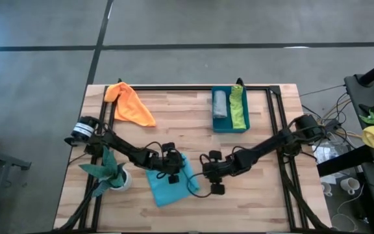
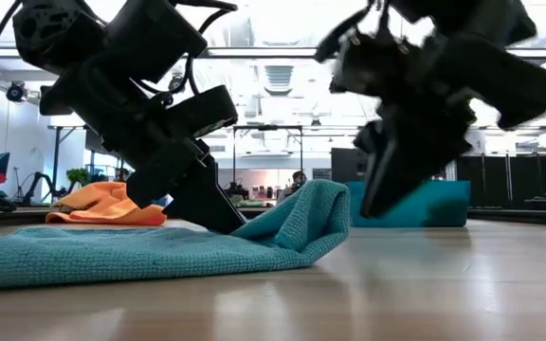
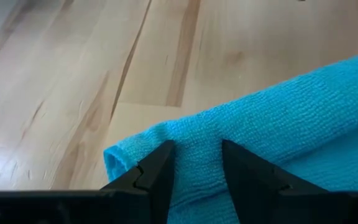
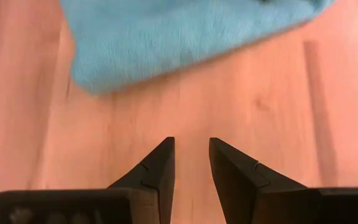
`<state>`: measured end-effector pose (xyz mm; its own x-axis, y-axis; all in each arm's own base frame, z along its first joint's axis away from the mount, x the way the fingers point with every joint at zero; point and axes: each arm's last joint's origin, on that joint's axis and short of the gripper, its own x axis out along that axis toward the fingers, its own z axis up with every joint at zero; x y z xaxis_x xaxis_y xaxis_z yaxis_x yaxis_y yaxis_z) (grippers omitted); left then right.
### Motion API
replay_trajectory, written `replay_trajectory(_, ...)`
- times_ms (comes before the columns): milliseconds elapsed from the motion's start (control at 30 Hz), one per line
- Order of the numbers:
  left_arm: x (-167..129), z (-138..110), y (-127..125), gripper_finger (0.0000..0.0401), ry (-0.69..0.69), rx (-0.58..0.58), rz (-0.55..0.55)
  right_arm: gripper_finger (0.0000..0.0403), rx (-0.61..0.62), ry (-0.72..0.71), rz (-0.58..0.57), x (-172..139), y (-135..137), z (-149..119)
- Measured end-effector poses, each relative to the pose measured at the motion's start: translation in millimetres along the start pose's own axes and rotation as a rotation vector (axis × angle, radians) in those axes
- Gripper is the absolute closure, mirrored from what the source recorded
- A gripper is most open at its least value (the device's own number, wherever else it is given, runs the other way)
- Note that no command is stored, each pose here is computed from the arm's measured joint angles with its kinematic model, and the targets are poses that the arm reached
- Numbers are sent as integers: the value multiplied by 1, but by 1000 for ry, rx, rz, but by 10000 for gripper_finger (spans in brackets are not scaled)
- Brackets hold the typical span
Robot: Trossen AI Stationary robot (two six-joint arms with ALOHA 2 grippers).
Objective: Roll microfiber towels into tight, uniform cylinder then place into a basket
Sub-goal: Roll the blue towel
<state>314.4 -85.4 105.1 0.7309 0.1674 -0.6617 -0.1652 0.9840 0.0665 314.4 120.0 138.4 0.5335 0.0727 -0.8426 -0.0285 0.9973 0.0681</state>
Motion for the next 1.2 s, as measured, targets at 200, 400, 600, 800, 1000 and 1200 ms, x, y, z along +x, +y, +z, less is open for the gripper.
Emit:
replay_trajectory(200, 0, 0, 0, 276, -1, 3, -8, 307, -26, -6, 7, 16, 0, -8)
replay_trajectory(400, 0, 0, 0, 276, -2, 24, -12, 307, -59, -48, 48, 20, 6, 7)
replay_trajectory(600, 0, -1, 0, 276, -1, 27, -12, 307, -93, -142, 71, 12, 15, 36)
replay_trajectory(800, 0, -1, 0, 276, -2, 29, -13, 307, -98, -126, 95, 29, 21, 45)
replay_trajectory(1000, 0, -2, 0, 276, 1, 30, -13, 307, -104, -109, 127, 53, 34, 54)
replay_trajectory(1200, -7, 3, 1, 276, -3, 95, -36, 307, -113, -77, 171, 69, 47, 55)
